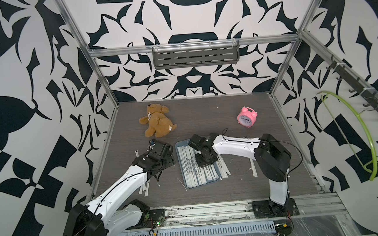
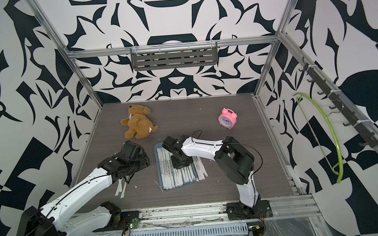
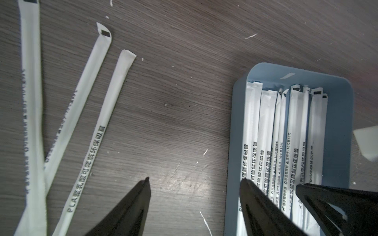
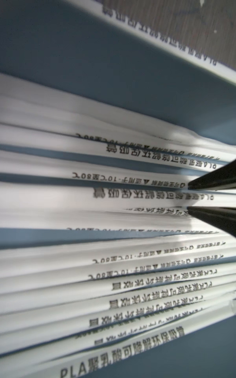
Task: Put the straws into the storage box
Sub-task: Place the straw in the storage box, then pick up the straw from the center of the board.
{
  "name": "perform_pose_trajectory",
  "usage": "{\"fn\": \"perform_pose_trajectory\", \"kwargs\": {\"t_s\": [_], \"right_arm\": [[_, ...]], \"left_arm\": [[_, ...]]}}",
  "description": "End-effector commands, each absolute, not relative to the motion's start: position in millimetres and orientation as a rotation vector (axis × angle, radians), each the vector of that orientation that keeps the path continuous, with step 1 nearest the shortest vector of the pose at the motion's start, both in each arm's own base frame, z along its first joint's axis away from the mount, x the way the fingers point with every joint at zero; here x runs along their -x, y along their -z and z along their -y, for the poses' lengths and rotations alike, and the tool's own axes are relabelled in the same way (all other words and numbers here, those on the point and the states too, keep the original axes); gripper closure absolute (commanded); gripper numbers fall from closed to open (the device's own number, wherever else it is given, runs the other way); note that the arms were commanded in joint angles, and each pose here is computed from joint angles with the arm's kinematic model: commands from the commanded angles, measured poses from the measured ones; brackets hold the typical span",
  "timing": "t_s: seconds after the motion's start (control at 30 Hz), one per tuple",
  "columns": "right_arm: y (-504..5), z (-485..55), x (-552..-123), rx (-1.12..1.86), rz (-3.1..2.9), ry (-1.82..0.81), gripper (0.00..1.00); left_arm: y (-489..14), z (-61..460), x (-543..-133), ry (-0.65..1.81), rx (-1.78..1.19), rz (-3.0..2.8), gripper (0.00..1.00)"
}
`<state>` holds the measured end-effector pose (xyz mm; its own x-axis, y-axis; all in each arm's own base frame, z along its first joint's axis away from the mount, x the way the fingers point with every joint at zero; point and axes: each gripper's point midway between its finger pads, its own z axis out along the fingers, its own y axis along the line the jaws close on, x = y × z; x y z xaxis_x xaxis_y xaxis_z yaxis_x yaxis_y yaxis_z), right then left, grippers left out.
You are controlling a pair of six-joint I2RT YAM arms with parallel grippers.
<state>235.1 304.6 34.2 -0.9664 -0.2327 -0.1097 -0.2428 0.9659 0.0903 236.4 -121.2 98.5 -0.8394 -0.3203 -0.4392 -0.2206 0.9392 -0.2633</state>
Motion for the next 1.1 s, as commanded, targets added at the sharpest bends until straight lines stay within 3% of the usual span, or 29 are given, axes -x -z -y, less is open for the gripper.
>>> {"fn": "perform_pose_trajectory", "kwargs": {"t_s": [0.0,0.17,0.37,0.83,0.93,1.07], "right_arm": [[-55.1,-307.1,-240.3,0.407,-2.973,-0.157,0.76],[-77.1,-309.9,-241.7,0.408,-2.944,-0.198,0.68],[-140.9,-298.3,-264.3,0.374,-2.762,-0.2,0.66],[-129.6,-295.5,-260.4,0.379,-2.745,-0.246,0.67],[-127.5,-293.9,-259.2,0.386,-2.75,-0.24,0.67],[-128.0,-294.5,-258.0,0.382,-2.749,-0.255,0.67]], "left_arm": [[-109.1,108.4,-236.9,0.213,0.395,-2.601,0.25],[-113.3,79.7,-233.6,0.134,0.508,-2.607,0.27],[-99.2,37.7,-215.7,0.085,0.706,-2.708,0.4],[-34.7,33.1,-225.0,-0.079,0.706,-2.932,0.54],[-26.2,34.2,-230.4,-0.101,0.675,-2.967,0.62],[-21.3,25.9,-234.5,-0.222,0.665,-2.998,0.59]]}}
